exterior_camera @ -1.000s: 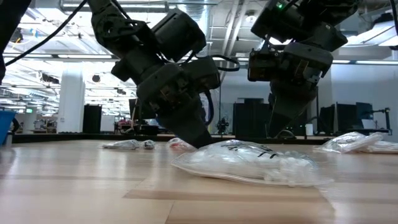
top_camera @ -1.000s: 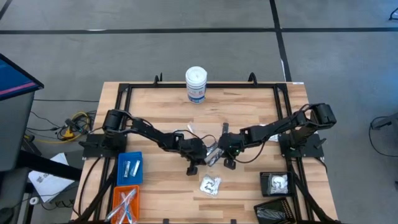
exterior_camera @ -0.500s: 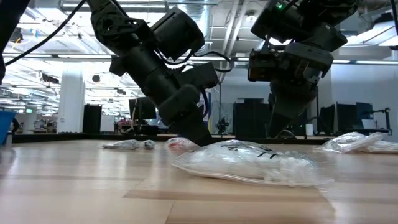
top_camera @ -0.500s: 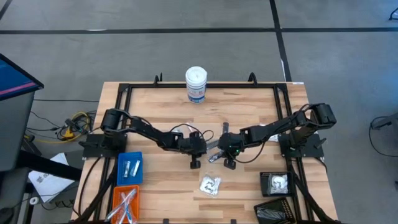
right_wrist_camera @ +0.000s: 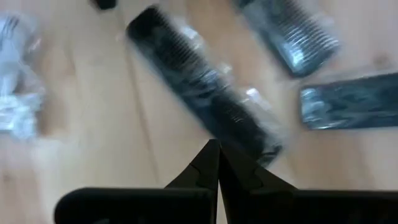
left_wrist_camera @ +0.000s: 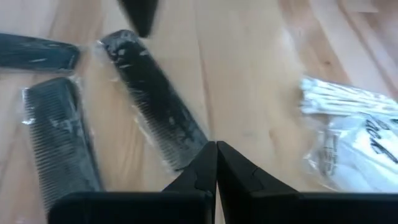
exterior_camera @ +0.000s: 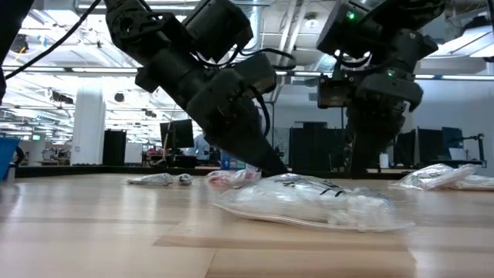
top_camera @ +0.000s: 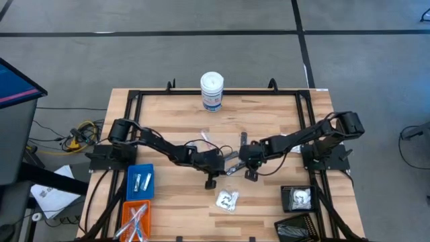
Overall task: Pick & Place Travel size toiletries
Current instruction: Put the black comb into the bottom black bin
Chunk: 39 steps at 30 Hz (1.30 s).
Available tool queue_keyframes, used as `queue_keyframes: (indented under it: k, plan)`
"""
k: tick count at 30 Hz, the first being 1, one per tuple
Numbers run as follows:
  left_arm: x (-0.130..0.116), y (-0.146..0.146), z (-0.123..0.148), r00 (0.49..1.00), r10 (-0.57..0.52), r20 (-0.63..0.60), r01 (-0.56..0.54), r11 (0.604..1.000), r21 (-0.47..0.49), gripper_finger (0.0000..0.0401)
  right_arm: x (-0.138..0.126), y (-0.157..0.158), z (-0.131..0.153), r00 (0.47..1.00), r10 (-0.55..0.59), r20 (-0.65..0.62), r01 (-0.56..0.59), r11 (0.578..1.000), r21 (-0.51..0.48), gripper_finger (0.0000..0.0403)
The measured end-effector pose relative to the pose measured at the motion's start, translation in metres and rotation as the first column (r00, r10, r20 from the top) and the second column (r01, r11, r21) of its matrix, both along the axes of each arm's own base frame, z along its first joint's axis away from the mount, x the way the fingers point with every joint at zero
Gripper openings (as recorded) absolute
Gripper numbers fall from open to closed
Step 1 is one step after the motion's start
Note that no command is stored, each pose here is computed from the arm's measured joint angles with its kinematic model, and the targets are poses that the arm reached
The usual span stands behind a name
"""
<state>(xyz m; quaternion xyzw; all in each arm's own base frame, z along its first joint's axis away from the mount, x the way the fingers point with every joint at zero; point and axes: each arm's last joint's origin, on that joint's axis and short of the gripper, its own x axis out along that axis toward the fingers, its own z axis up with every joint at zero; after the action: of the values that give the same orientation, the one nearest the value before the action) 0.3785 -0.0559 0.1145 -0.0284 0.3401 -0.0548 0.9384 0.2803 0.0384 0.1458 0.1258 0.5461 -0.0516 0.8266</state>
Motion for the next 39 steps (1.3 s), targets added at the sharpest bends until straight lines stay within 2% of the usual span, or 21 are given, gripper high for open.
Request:
queue_keyframes:
  k: [6,10,15,18,21,25,27,32,39]
  plan:
    - [0.0,0.004,-0.001,1.0,0.009,-0.009,-0.009,1.0,0.004,0.0,-0.003,-0.001,0.011,0.999,0.019,0.04,-0.017,0.999,-0.039,0.0]
    - [0.0,0.003,-0.001,1.0,-0.001,-0.01,0.001,1.0,0.001,0.0,-0.005,-0.002,0.011,1.0,0.014,0.022,-0.013,0.999,-0.043,0.0]
    - [0.0,0.003,0.0,1.0,-0.015,-0.01,0.015,1.0,-0.009,0.0,-0.012,-0.011,0.007,0.99,-0.127,-0.063,0.122,0.989,-0.085,0.0]
    - [0.0,0.003,-0.001,1.0,-0.015,-0.01,0.015,1.0,-0.009,0.0,-0.018,-0.021,0.005,0.961,-0.253,-0.113,0.238,0.962,-0.132,0.0]
    - [0.0,0.003,-0.001,1.0,-0.015,-0.011,0.014,1.0,-0.008,0.0,-0.018,-0.026,0.002,0.94,-0.32,-0.12,0.303,0.943,-0.139,0.0]
    - [-0.001,0.003,-0.002,0.999,-0.014,-0.031,0.014,1.0,-0.006,0.0,-0.015,-0.022,-0.004,0.941,-0.304,-0.149,0.293,0.951,-0.095,0.0]
    - [-0.001,0.003,-0.002,0.999,-0.021,-0.033,0.021,1.0,-0.01,0.0,-0.017,-0.019,-0.011,0.936,-0.289,-0.203,0.277,0.957,-0.087,0.0]
    - [-0.002,-0.001,-0.002,0.99,-0.136,-0.036,0.133,0.988,-0.08,0.0,-0.013,-0.015,-0.023,0.925,-0.268,-0.269,0.254,0.963,-0.087,0.0]
    - [-0.003,-0.001,-0.003,0.988,-0.144,-0.048,0.139,0.986,-0.091,0.0,-0.001,-0.009,-0.014,0.943,-0.214,-0.253,0.2,0.977,-0.08,0.0]
